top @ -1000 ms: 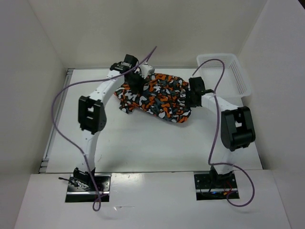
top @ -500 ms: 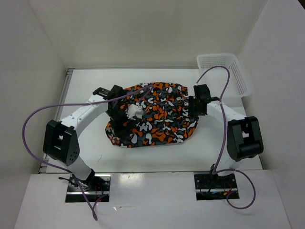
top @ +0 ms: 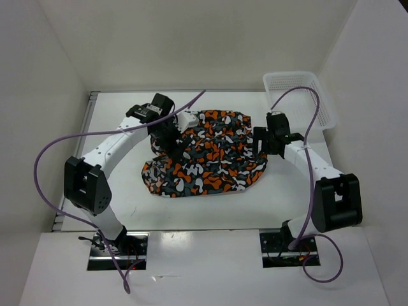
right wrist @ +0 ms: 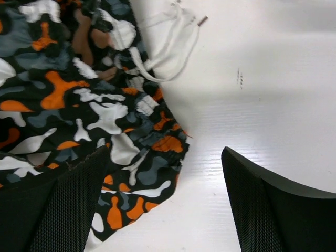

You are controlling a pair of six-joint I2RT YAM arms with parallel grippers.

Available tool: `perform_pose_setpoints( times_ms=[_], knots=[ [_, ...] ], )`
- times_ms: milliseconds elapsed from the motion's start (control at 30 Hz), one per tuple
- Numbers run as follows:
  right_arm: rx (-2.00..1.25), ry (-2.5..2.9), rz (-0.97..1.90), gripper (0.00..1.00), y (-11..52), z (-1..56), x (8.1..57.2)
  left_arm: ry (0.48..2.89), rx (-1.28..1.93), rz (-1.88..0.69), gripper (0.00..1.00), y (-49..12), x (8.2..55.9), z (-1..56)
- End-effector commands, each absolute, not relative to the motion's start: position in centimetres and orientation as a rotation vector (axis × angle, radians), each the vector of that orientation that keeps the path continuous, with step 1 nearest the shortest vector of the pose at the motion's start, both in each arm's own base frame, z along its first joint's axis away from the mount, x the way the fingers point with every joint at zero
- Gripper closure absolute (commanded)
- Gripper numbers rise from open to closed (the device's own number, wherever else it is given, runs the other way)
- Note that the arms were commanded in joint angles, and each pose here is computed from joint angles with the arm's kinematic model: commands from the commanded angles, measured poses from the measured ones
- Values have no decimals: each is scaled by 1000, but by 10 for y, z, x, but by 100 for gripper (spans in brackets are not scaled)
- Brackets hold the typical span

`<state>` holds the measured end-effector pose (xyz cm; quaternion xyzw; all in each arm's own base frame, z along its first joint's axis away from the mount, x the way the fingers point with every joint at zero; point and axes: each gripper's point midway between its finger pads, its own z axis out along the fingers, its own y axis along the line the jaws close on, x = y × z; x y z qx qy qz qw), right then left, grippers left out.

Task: Fold and stack the shorts
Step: Fold the shorts

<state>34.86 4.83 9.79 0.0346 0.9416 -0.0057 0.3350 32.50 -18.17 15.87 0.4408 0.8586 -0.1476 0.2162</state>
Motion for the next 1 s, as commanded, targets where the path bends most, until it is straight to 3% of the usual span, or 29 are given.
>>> perform_pose_setpoints(
  times_ms=[0,300,433,667,767,800,833,867,900,967],
  knots=[
    [147,2500,2,8,39,93,349,2352,1245,-402,1,-191,340,150],
    [395,2751,178,8,54,44,310,2453,1354,-440,1,-188,322,83],
    [408,2756,308,10,72,39,322,2472,1388,-489,3,-188,311,73],
    [451,2800,414,42,87,17,321,2508,1387,-501,44,-186,305,67],
    [473,2787,470,63,94,16,330,2491,1353,-554,63,-195,308,75],
    [476,2773,433,71,90,15,337,2463,1348,-563,63,-199,311,83],
    [459,2768,414,74,88,14,342,2464,1332,-564,62,-200,313,86],
    [426,2744,401,74,86,21,351,2464,1332,-564,37,-200,313,86],
    [426,2731,387,74,85,24,356,2454,1330,-561,18,-202,316,89],
    [429,2730,375,65,83,23,358,2444,1312,-560,9,-203,318,95]
  ],
)
